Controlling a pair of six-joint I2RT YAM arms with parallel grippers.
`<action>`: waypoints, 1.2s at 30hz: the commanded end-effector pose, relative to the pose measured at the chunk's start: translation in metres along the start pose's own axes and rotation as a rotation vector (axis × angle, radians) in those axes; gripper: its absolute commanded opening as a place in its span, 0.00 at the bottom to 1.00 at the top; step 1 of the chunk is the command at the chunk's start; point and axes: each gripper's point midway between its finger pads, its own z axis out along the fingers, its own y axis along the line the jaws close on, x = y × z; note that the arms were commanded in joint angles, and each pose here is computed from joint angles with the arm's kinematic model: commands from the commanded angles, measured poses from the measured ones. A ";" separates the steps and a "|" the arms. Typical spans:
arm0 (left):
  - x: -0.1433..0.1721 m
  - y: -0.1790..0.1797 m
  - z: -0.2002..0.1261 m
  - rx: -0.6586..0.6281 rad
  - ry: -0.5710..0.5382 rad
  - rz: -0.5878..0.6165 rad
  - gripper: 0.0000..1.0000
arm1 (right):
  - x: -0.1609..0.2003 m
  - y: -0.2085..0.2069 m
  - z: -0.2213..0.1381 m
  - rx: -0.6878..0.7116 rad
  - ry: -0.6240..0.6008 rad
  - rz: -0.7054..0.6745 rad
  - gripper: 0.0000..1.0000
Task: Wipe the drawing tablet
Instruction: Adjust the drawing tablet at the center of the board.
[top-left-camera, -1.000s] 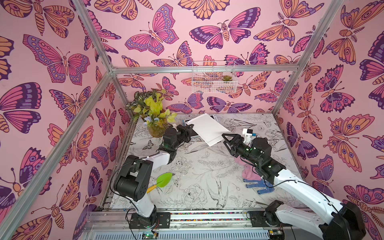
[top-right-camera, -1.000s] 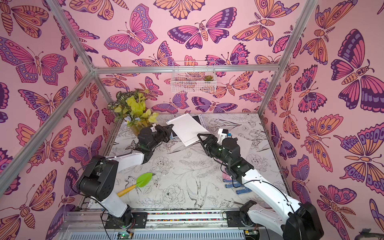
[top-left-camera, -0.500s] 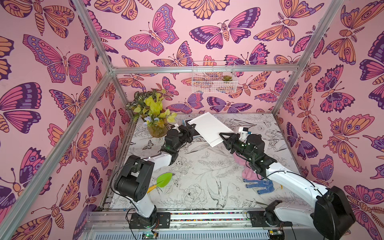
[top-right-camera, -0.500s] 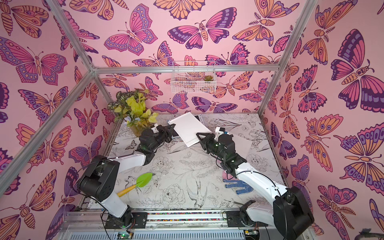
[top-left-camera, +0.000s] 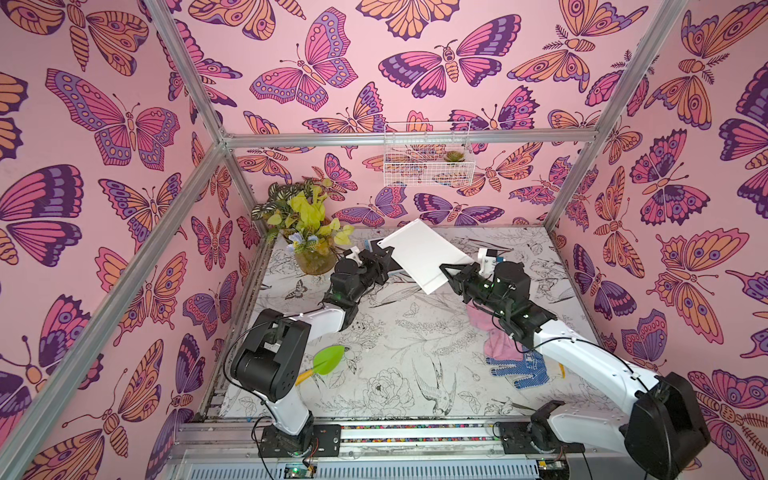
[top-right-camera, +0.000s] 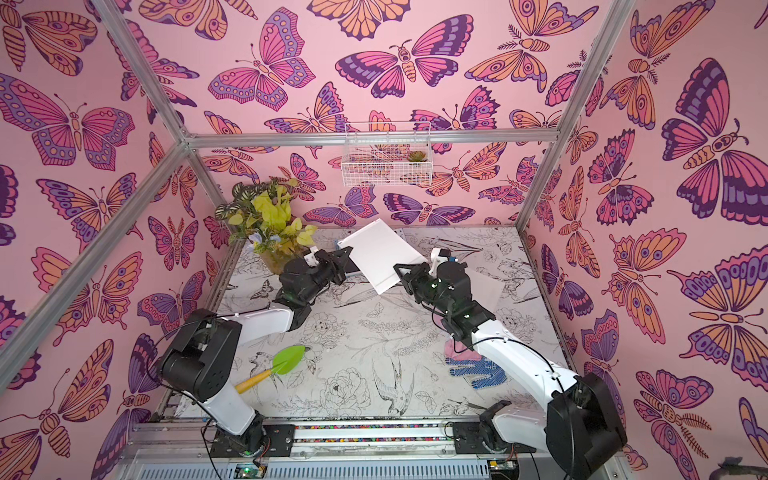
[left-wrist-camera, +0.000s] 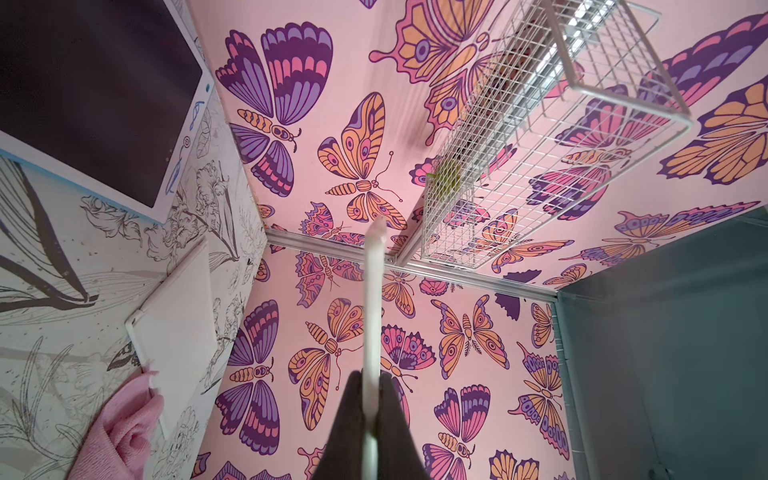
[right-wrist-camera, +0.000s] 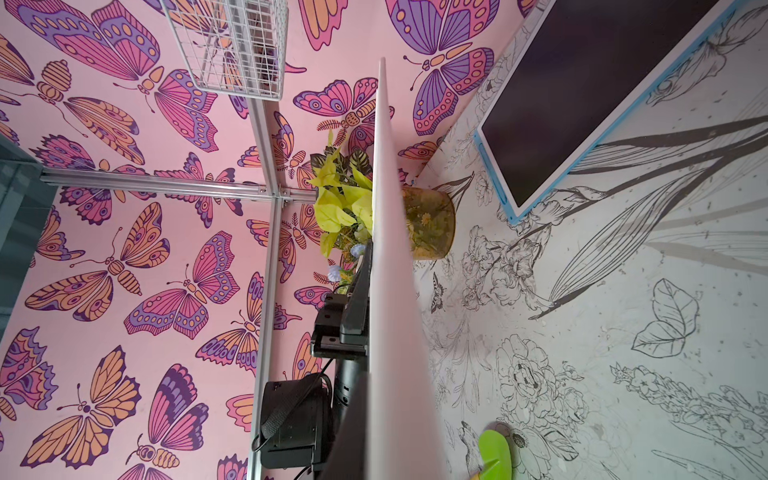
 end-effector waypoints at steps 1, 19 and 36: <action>0.004 -0.005 0.001 0.030 0.030 -0.005 0.22 | -0.013 0.012 -0.009 -0.017 -0.033 -0.064 0.00; 0.007 0.061 -0.082 -0.700 0.153 0.354 0.69 | 0.016 -0.030 -0.050 0.101 0.435 -0.345 0.00; -0.003 0.145 -0.196 -1.059 0.347 0.495 0.69 | 0.112 -0.137 -0.028 0.174 1.101 -0.257 0.00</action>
